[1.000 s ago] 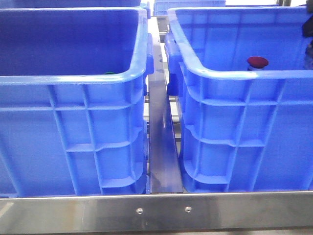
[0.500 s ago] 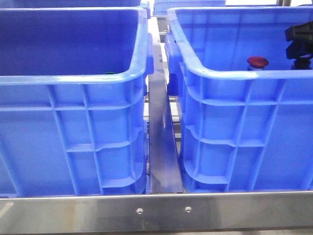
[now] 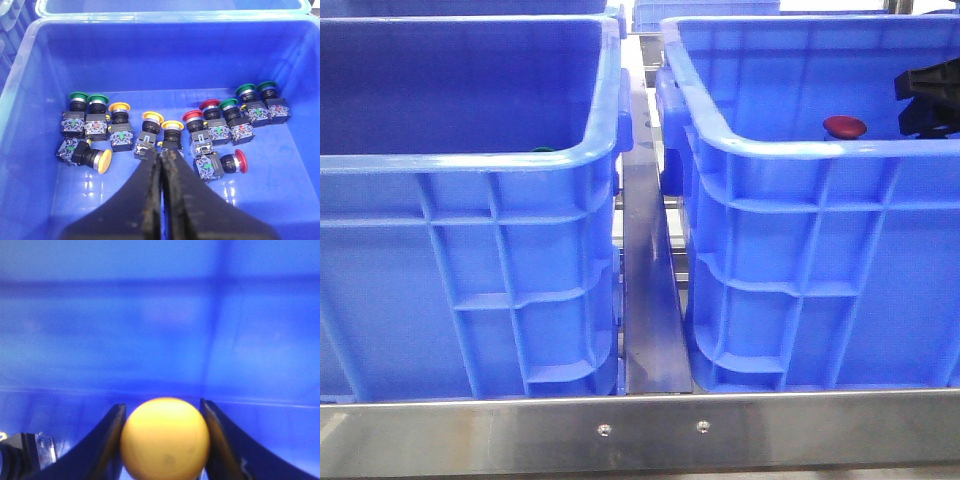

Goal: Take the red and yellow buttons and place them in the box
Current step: 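Lower the yellow button beside the red one and open the right gripper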

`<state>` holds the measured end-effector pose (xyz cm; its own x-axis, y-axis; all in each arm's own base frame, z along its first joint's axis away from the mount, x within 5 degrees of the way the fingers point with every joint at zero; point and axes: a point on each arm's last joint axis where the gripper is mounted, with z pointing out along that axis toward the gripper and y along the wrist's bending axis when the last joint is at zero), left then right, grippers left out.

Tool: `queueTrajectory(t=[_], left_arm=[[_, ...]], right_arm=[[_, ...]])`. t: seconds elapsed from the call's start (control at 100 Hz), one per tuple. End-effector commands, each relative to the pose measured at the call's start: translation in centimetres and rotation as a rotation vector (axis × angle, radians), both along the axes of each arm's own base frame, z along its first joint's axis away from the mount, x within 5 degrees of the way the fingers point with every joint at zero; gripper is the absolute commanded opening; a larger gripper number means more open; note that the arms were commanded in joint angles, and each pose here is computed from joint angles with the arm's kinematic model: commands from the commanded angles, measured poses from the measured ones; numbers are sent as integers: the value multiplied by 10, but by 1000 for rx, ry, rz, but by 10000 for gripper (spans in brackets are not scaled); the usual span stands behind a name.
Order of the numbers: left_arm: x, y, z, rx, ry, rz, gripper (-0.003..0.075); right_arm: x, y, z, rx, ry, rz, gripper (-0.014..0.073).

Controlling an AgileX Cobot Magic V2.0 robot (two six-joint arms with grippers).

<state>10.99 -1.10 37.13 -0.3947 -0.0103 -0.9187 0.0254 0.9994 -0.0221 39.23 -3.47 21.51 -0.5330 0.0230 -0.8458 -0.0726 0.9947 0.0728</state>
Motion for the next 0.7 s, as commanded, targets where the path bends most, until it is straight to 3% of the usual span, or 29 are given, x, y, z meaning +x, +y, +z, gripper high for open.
queueTrajectory(t=[0.0, 0.14, 0.28, 0.69], left_arm=[[0, -1, 14, -15, -95, -15, -19], [0, -1, 14, -15, -95, -15, -19], [0, -1, 14, -15, -95, -15, -19], [0, -1, 14, -15, -95, -15, -19]], right_arm=[[0, -4, 20, -12, -55, -21, 320], [0, -3, 21, 14, -61, -28, 474], [0, -4, 22, 28, -63, -38, 571], [-34, 0, 68, 10, -170, -48, 584]])
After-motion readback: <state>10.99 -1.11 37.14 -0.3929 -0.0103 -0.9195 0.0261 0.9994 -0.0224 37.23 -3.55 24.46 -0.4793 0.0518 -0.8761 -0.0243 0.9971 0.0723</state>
